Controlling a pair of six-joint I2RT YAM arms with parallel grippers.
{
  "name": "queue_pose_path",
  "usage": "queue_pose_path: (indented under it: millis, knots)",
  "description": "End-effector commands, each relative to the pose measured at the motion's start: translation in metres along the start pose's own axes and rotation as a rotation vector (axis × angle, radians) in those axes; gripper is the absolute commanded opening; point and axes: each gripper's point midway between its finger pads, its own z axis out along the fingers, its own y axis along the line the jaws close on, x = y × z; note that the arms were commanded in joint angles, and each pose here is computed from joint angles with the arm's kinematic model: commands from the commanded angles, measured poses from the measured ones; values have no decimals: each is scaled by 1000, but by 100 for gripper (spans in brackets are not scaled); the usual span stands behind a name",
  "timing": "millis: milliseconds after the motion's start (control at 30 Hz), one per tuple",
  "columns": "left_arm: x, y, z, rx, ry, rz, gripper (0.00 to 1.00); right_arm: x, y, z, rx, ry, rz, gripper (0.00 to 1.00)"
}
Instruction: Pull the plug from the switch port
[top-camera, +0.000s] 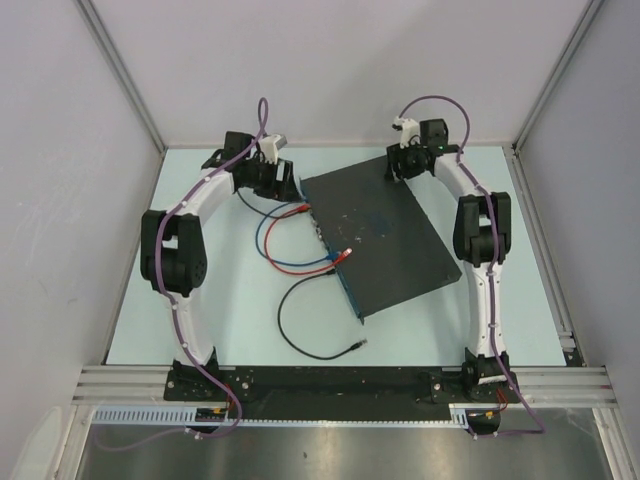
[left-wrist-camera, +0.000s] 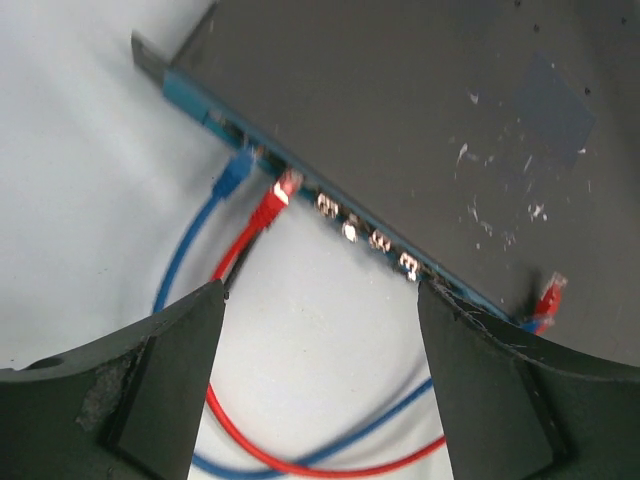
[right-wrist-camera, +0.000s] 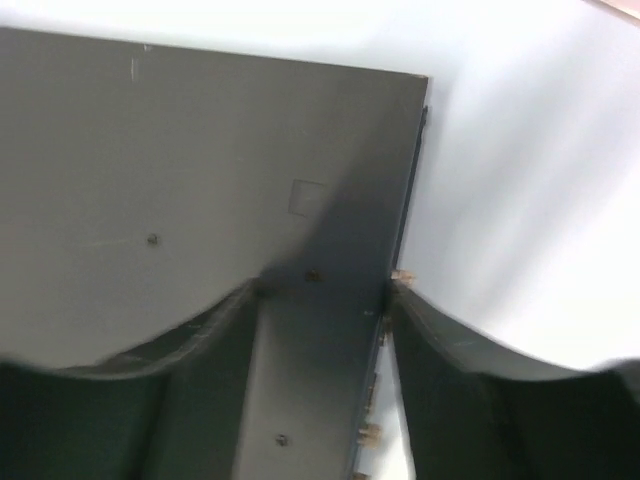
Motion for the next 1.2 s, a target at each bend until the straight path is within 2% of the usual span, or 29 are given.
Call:
queue_pose_path:
  millis: [0,167,267,300,367,433,467,533,600,700,833,1167]
  knots:
    - [-18,4,-6,-13,-51,30,83,31,132,8,-266,171,25,65]
    - [-20,14,-5,-17,-60,-10,81,-16,97,-20,-138,53,42,81]
    - [-17,17,-9,-2,-65,-30,79,-44,93,-48,-127,-14,-1,86]
    - [-15,20,-10,2,-69,-42,78,-47,94,-54,-128,-19,-18,91]
    - [-12,22,-13,25,-75,-70,78,-53,104,-69,-137,-37,-82,92]
    - [-9,23,-11,37,-79,-101,76,-58,110,-74,-135,-71,-122,83]
    - [-8,24,-11,44,-81,-122,76,-46,118,-72,-136,-48,-130,78]
    - [-5,25,-7,54,-79,-138,75,-34,125,-65,-146,-27,-140,42]
    - [-5,24,-4,69,-77,-160,73,-6,135,-53,-191,62,-91,0]
    - [-1,26,3,81,-73,-205,72,31,146,-41,-254,166,-11,0]
    - [3,26,9,111,-68,-239,68,69,149,-34,-253,223,-5,0]
    - [10,40,30,138,-59,-303,56,120,146,-15,-228,347,-16,0]
